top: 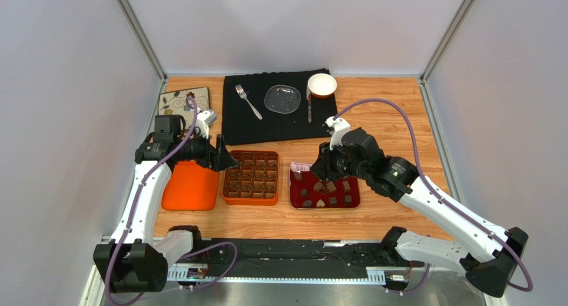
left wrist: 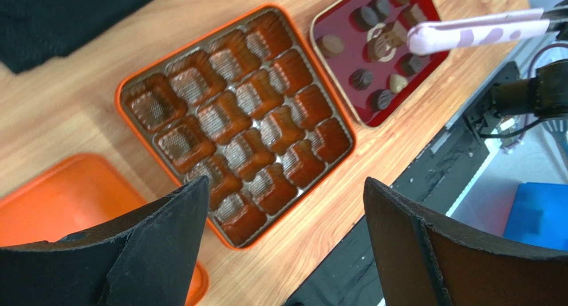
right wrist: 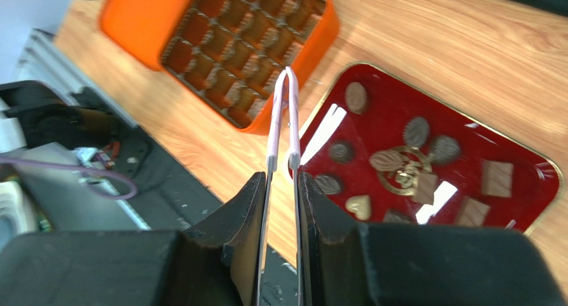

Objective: Pack the chocolate
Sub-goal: Adjust the clamp, then pick up the fake chocolate from the plate.

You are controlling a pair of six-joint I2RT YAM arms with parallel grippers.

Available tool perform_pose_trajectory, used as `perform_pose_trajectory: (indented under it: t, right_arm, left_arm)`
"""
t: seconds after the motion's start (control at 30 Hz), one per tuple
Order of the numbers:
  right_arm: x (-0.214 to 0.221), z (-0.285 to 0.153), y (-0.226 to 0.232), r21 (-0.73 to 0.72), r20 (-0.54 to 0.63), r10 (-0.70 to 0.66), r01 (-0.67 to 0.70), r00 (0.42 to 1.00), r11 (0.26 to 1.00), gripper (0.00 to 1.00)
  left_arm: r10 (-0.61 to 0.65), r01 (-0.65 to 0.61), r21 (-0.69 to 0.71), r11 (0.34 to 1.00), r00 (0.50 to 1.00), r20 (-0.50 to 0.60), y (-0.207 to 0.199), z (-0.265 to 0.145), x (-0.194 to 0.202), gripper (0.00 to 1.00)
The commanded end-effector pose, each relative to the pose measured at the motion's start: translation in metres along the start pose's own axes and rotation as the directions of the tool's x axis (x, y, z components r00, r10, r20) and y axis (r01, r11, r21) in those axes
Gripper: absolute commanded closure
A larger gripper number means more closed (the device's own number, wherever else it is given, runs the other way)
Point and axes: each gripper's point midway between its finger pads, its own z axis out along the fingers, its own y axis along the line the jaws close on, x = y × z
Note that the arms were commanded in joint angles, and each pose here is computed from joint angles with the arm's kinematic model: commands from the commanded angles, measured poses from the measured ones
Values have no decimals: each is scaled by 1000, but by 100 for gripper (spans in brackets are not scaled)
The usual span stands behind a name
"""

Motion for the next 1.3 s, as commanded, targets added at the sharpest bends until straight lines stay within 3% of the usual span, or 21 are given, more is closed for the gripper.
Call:
perform_pose_trajectory:
  t: [0.0, 0.53, 1.27]
  right_arm:
    - [-21, -2, -11, 86, 49, -63, 58, 997, 995, 81]
    - [-8, 29, -26, 150, -49, -101, 107, 994, 983, 67]
    - [5, 54, -36, 166, -124, -135, 155, 983, 974, 66]
  left_arm:
    - [37, -37, -29, 999, 999, -2, 10, -3, 9, 8]
    - [18, -18, -9, 1000, 1000, 8, 12, -7, 17, 7]
    - [21, -21, -7, 1000, 999, 32, 10, -14, 13, 8]
